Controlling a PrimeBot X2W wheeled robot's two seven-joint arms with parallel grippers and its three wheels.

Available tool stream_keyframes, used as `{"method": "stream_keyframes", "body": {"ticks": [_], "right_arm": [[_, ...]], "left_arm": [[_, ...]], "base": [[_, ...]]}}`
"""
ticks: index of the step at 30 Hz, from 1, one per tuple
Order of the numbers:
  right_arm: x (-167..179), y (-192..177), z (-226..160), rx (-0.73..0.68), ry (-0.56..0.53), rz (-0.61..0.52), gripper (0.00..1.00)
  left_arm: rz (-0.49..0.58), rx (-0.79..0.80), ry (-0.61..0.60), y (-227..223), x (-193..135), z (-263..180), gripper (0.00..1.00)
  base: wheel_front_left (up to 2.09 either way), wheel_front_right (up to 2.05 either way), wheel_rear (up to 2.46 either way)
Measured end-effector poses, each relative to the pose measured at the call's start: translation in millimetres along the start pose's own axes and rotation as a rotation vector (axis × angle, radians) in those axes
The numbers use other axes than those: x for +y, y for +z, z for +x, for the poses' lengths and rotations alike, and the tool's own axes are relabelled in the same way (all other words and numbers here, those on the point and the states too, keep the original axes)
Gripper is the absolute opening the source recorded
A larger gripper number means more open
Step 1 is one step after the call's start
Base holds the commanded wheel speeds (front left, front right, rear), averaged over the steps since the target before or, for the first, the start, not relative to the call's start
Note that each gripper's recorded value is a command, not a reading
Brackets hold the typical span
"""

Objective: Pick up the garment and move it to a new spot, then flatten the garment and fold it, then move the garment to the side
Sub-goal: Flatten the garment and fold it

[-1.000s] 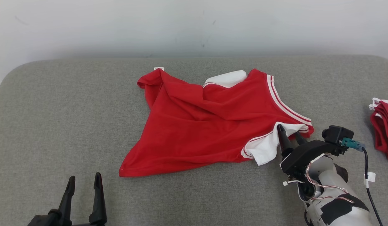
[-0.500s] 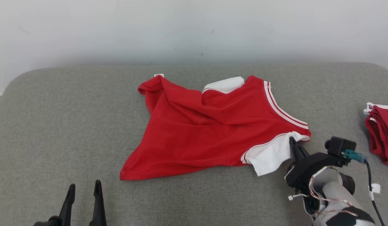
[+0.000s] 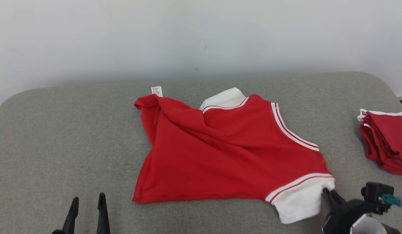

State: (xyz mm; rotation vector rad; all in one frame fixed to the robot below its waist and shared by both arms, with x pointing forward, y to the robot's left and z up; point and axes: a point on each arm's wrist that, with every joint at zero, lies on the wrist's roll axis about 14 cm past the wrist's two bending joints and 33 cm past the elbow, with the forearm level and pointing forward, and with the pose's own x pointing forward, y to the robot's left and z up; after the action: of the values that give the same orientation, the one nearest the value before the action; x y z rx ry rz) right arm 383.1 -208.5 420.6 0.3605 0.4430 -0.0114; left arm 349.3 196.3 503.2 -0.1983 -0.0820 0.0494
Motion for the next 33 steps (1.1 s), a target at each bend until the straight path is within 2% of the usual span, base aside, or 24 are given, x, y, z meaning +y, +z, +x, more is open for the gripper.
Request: {"method": "stream_keyframes", "body": {"ticks": [4,10,15,22,28,33], "right_arm": [[-13,-13,-22,0.057,-0.065,-0.073,1.00],[-31,5,-53,0.033,-0.155,-0.171,1.00],[-28,25,-58,-0.032,-0.154,-0.178,1.00],[-12,19,-22,0.086,-0.123,-0.189,1.00],[-15,8,10,0.198,-0.142,-0.183,1.00],[-21,9,28,0.225,-0.160,-0.204,1.00]], "left_arm": [[-0.001,-0.005,0.000,2,0,-2,1.00],[0.002,0.001,0.011,0,4,-5,1.00],[0.002,0.000,0.015,0,4,-4,1.00],[0.000,0.001,0.005,-1,1,5,1.00],[0.004,0.000,-0.005,-1,-1,13,1.00],[0.013,0.009,0.005,-4,4,13,1.00]], "base": [[0.00,0.00,0.00],[0.00,0.00,0.00],[0.00,0.00,0.00],[0.00,0.00,0.00],[0.00,0.00,0.00],[0.00,0.00,0.00]]}}
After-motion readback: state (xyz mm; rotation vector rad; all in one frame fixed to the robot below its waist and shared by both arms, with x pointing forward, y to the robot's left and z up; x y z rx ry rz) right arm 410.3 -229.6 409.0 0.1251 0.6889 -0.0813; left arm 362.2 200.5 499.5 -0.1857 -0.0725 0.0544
